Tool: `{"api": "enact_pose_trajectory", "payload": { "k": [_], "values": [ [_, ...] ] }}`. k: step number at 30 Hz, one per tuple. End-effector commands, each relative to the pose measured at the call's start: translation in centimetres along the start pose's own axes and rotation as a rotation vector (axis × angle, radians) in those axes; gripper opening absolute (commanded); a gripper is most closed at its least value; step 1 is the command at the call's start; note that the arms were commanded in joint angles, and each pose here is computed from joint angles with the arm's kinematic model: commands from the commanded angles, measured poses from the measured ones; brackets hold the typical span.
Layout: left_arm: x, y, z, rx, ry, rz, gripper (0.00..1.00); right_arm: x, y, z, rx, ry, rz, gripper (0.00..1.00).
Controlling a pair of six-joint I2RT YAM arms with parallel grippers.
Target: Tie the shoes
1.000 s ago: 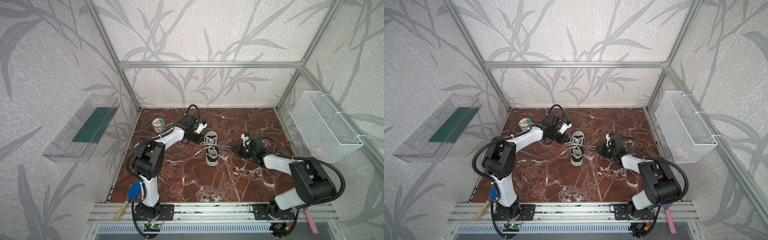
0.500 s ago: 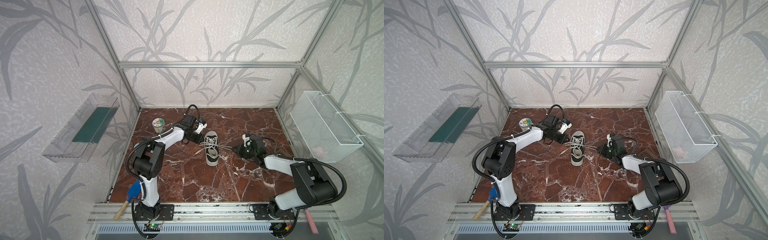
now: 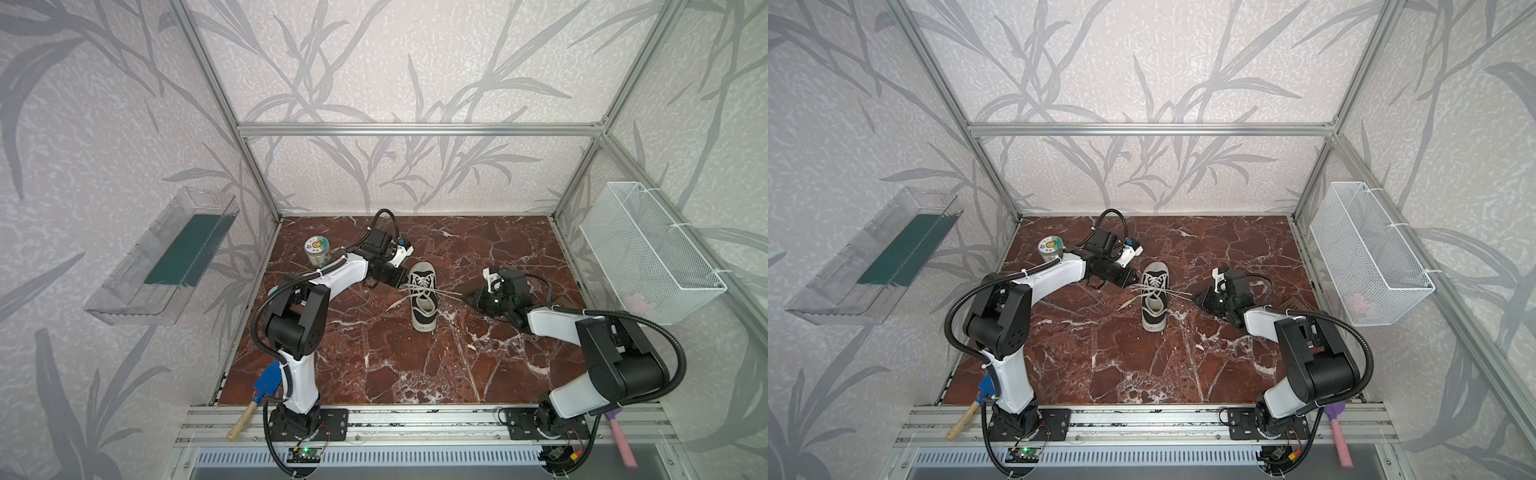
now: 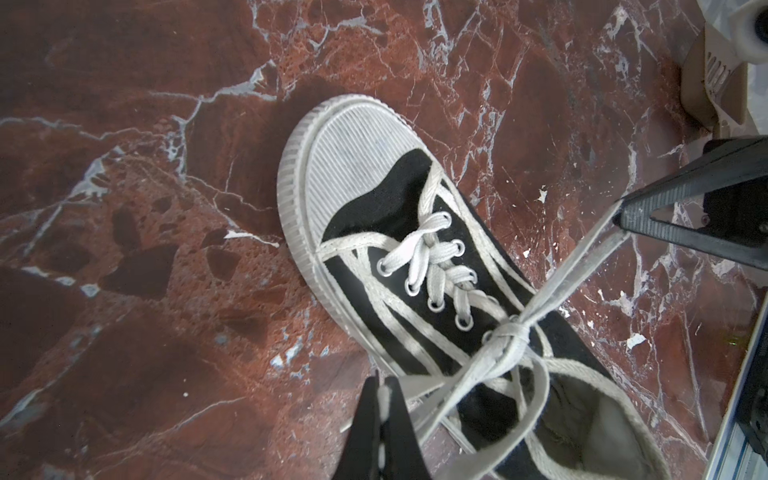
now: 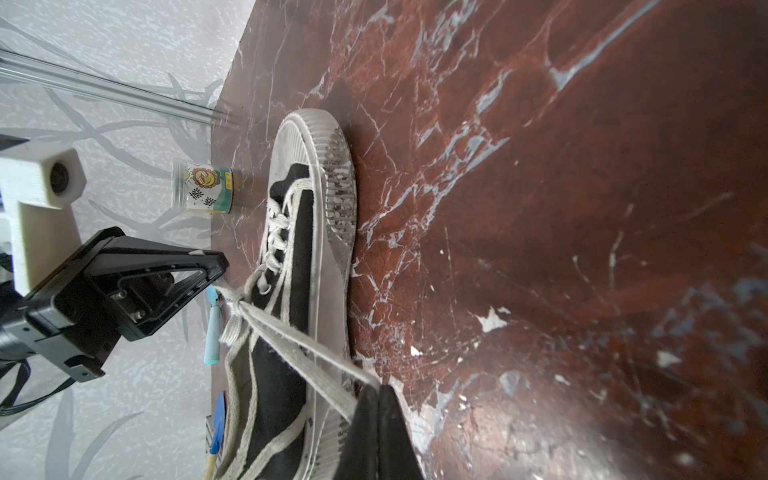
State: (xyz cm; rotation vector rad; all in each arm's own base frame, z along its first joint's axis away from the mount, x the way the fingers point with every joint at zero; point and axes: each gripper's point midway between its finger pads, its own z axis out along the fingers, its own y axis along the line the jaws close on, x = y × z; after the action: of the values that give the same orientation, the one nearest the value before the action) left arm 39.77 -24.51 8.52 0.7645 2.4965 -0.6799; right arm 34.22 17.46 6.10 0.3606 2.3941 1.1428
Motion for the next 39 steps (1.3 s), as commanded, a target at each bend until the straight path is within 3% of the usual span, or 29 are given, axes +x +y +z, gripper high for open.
{"api": "enact_pose_trajectory", "payload": {
  "k": [1, 3, 4, 6, 11, 17, 29, 35, 37, 39],
  "values": [
    [-0.8, 0.7, -1.7, -0.041, -0.021, -0.020, 0.38, -0.9, 0.8, 0.5, -0.055, 0.011, -0.001, 0.33],
    [-1.0, 0.5, -2.1, -0.042, -0.041, -0.019, 0.60, -1.1, 0.6, 0.3, -0.038, -0.005, -0.004, 0.49],
    [-1.3, 0.5, -2.4, -0.046, -0.062, -0.016, 0.80, -1.2, 0.6, 0.1, -0.027, -0.008, -0.010, 0.55],
    [-1.6, 0.6, -3.0, -0.062, -0.096, -0.013, 0.89, -1.4, 0.6, -0.3, -0.007, -0.018, -0.024, 0.62],
    [-1.7, 0.8, -4.3, -0.086, -0.128, -0.014, 0.89, -1.9, 0.3, -1.6, 0.024, -0.044, -0.045, 0.66],
    [0.7, 0.6, -4.7, -0.092, -0.092, 0.036, 0.88, -2.5, 1.1, -3.1, 0.078, -0.049, -0.188, 0.66],
    [7.0, 0.6, -3.7, -0.118, 0.106, 0.217, 0.83, -4.0, 2.0, -5.3, 0.214, -0.017, -0.413, 0.66],
    [8.2, 1.1, -2.7, -0.136, 0.200, 0.242, 0.79, -6.6, -1.1, -9.1, 0.466, -0.107, -0.399, 0.68],
    [8.3, 1.0, -2.5, -0.137, 0.210, 0.253, 0.78, -8.7, -3.0, -12.2, 0.665, -0.222, -0.395, 0.68],
    [8.3, 1.1, -2.5, -0.142, 0.211, 0.256, 0.78, -10.5, -2.8, -15.0, 0.760, -0.312, -0.438, 0.68]
  ]
}}
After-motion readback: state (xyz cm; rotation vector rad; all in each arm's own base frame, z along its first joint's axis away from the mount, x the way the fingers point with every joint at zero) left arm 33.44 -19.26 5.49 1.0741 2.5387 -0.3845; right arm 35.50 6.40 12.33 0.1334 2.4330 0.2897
